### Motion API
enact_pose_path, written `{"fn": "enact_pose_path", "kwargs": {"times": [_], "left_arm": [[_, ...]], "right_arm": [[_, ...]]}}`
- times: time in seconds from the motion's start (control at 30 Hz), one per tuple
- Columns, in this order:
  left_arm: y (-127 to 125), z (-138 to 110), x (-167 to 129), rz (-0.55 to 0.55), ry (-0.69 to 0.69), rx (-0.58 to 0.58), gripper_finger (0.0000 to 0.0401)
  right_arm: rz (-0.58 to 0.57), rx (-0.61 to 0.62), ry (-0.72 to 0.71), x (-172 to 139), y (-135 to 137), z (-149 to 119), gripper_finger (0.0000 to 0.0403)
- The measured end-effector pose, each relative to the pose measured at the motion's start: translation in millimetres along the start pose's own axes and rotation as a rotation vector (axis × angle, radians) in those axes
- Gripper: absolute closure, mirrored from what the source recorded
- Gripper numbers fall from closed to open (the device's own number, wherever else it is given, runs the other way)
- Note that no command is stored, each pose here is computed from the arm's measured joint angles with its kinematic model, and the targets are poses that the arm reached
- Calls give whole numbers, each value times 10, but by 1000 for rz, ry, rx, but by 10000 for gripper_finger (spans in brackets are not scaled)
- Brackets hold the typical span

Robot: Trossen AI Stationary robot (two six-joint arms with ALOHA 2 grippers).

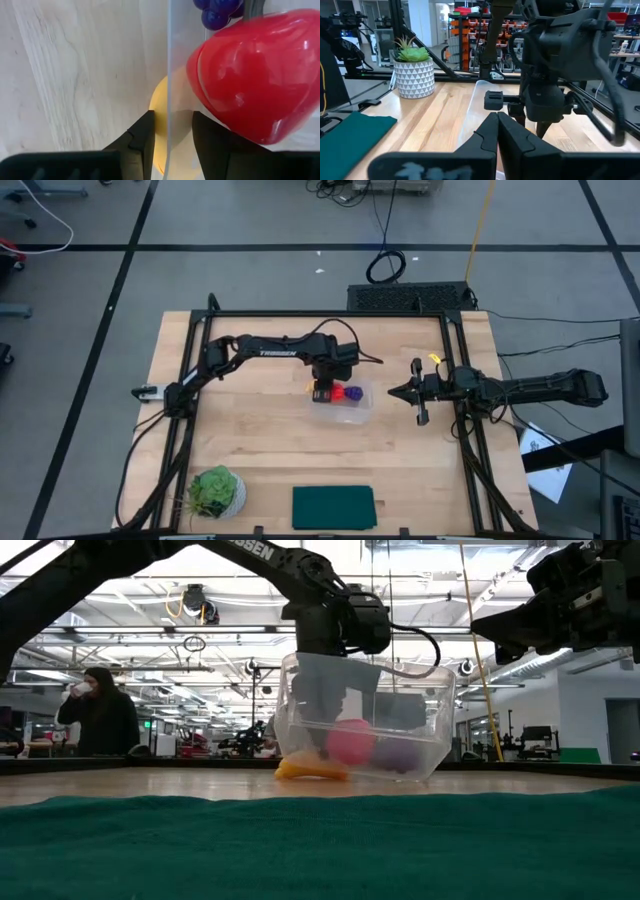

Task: Pick and placing Produce into tupperware
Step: Put the banana into the transparent bin

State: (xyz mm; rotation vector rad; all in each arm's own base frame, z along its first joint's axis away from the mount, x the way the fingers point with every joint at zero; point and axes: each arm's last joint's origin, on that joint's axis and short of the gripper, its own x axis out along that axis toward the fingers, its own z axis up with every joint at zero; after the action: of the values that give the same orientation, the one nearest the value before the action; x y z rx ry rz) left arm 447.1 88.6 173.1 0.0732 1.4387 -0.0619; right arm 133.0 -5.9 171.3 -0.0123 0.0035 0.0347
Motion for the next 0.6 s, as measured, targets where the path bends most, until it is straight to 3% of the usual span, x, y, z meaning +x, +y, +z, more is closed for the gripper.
{"fn": "enact_pose_path", "kwargs": {"times": [0.27,0.6], "left_arm": [[-135,63,8,41,-13,34,278],[-188,71,42,30,-7,16,193]], "right_arm": [[0,1,1,0,0,0,403],[0,1,1,0,0,-1,403]]}}
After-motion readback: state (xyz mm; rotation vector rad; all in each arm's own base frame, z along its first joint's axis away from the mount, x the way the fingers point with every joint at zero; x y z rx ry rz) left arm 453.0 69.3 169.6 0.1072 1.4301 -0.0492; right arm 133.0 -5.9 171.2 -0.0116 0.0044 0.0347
